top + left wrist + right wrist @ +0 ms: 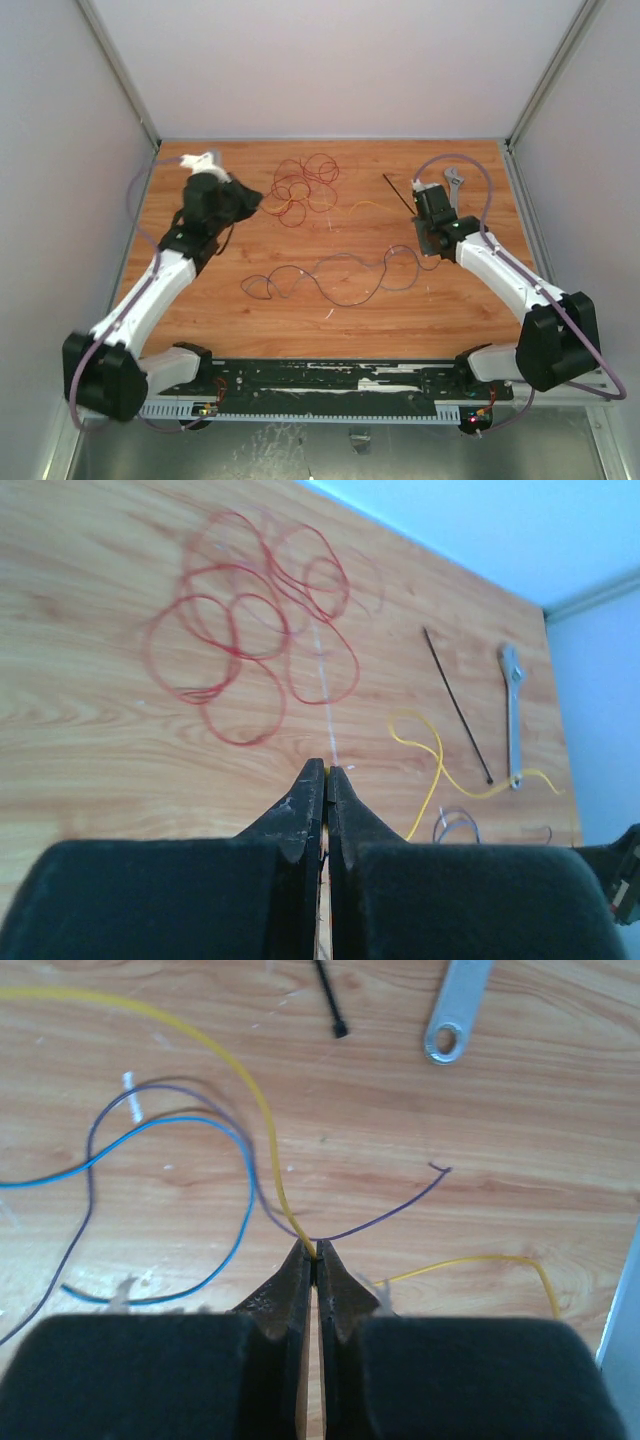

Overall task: Zip-tie the wires
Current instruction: Straighten the cable at the center of the board.

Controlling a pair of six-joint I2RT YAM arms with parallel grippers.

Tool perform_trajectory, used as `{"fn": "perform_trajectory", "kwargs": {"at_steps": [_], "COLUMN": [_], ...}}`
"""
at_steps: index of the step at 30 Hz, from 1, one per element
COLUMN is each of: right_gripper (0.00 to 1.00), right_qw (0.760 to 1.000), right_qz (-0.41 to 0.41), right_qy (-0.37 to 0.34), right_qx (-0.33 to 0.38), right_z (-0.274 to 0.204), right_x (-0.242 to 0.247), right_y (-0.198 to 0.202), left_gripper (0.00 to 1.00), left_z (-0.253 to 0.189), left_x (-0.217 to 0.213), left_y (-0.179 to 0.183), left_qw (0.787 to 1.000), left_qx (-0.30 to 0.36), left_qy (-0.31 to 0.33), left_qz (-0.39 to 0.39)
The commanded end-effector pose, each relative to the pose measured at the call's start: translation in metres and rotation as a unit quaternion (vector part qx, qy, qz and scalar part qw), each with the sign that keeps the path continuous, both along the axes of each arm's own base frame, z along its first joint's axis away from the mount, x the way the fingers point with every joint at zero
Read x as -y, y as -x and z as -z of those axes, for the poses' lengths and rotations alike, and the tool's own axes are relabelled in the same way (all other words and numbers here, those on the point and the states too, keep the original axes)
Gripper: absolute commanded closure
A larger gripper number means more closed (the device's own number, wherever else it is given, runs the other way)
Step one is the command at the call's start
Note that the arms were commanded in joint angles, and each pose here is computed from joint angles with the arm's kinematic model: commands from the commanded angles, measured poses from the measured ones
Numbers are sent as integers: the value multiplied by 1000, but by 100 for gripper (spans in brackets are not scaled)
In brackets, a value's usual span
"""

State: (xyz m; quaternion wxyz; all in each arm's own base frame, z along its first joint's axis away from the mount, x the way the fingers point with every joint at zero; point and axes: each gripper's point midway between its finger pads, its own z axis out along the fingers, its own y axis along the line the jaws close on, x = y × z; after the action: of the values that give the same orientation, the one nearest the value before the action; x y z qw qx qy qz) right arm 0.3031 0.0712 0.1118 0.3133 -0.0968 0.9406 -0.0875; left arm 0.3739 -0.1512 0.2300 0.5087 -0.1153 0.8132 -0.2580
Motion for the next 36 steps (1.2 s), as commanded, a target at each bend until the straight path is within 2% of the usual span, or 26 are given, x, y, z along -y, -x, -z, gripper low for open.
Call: {"fn": "perform_trajectory", "kwargs": {"at_steps": [1,7,12,19,28,36], "right_gripper": [100,100,100,100,100,100], "right_qw": [999,998,997,997,996,996], "right_qz": [25,55,76,78,77,79], "right_qy": [-22,11,24,18,-11,-35], "right_qx": [36,16,3,12,31,36], "right_z": [-15,2,13,11,4,7], "right_x": [8,24,41,42,40,40], "right_y": [-21,-17,-13,-20,-23,-24], "left_gripper": [100,100,100,100,100,100], "left_z": [22,48,66,56,48,55], "left_x": [-43,-88,-129,-159,-173,-210], "left_y": [31,69,85,87,71,76], "left_qw": [998,991,978,965,951,934], "left_qx": [-20,-31,-46,-25,-6,-3], "left_qy": [17,15,-4,12,93,58], "left_qz": [-52,-125,-201,-261,-296,-351]}}
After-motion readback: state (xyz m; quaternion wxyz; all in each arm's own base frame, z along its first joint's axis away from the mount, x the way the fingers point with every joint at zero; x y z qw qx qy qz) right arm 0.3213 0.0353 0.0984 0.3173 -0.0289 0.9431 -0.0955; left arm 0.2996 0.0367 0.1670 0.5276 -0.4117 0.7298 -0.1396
